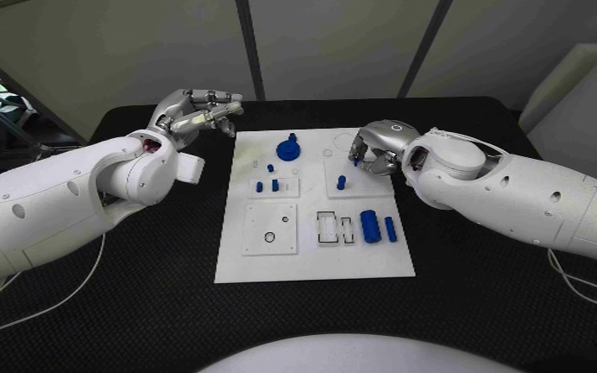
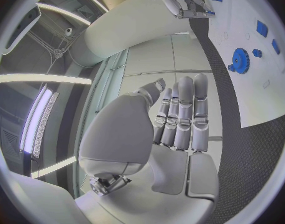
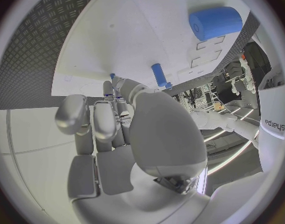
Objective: Assemble the parts on the task board
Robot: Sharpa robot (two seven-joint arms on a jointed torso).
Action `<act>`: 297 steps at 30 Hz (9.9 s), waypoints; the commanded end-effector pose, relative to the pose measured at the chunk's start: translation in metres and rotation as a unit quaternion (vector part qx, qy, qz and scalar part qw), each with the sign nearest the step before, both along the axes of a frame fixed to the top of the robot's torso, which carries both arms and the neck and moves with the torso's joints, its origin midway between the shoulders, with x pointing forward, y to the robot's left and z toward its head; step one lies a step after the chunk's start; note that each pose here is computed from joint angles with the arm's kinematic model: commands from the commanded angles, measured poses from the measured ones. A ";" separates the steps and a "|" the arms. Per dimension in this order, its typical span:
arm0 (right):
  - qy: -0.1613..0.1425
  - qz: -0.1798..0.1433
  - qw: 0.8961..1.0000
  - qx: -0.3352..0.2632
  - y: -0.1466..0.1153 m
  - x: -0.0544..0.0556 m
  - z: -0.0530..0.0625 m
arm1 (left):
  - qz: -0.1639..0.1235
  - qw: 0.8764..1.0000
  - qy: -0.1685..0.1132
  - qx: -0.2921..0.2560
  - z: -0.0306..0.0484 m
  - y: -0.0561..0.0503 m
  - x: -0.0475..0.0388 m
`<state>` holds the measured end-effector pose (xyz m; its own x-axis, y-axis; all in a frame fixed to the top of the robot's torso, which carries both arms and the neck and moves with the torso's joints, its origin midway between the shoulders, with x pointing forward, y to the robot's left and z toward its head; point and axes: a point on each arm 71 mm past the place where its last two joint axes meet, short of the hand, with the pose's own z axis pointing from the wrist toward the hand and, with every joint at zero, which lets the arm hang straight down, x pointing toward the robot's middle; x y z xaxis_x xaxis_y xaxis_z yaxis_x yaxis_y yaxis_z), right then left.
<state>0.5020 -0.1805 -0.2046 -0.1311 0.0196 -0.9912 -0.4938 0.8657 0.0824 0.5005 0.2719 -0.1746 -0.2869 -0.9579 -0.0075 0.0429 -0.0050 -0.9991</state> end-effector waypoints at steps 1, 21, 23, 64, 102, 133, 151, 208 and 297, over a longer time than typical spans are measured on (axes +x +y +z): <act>-0.031 0.004 0.999 0.021 0.002 -0.005 0.009 | -0.004 1.000 0.000 -0.004 0.0010 -0.001 0.0006; -0.030 0.089 0.992 0.088 0.055 -0.052 0.037 | -0.008 1.000 0.003 -0.005 -0.0004 -0.005 0.0021; -0.027 0.100 0.990 0.094 0.064 -0.055 0.039 | -0.009 1.000 0.004 -0.006 -0.0006 -0.006 0.0023; 0.075 0.166 0.980 0.077 0.128 -0.079 -0.021 | -0.026 1.000 0.007 -0.013 -0.0027 -0.021 0.0056; 0.090 0.161 0.982 0.038 0.134 -0.081 -0.033 | -0.030 0.999 0.009 -0.014 -0.0033 -0.021 0.0059; 0.045 0.142 0.984 0.100 0.109 -0.094 -0.022 | -0.030 0.999 0.013 -0.012 -0.0044 -0.018 0.0066; 0.037 0.034 0.994 0.099 0.025 -0.050 0.026 | -0.029 0.999 0.014 -0.011 -0.0047 -0.015 0.0063; 0.074 0.026 0.997 -0.003 0.030 -0.029 0.000 | -0.034 0.999 0.017 -0.012 -0.0059 -0.018 0.0073; 0.090 0.209 0.972 0.056 0.151 -0.104 -0.027 | -0.047 0.999 0.019 -0.018 -0.0072 -0.030 0.0094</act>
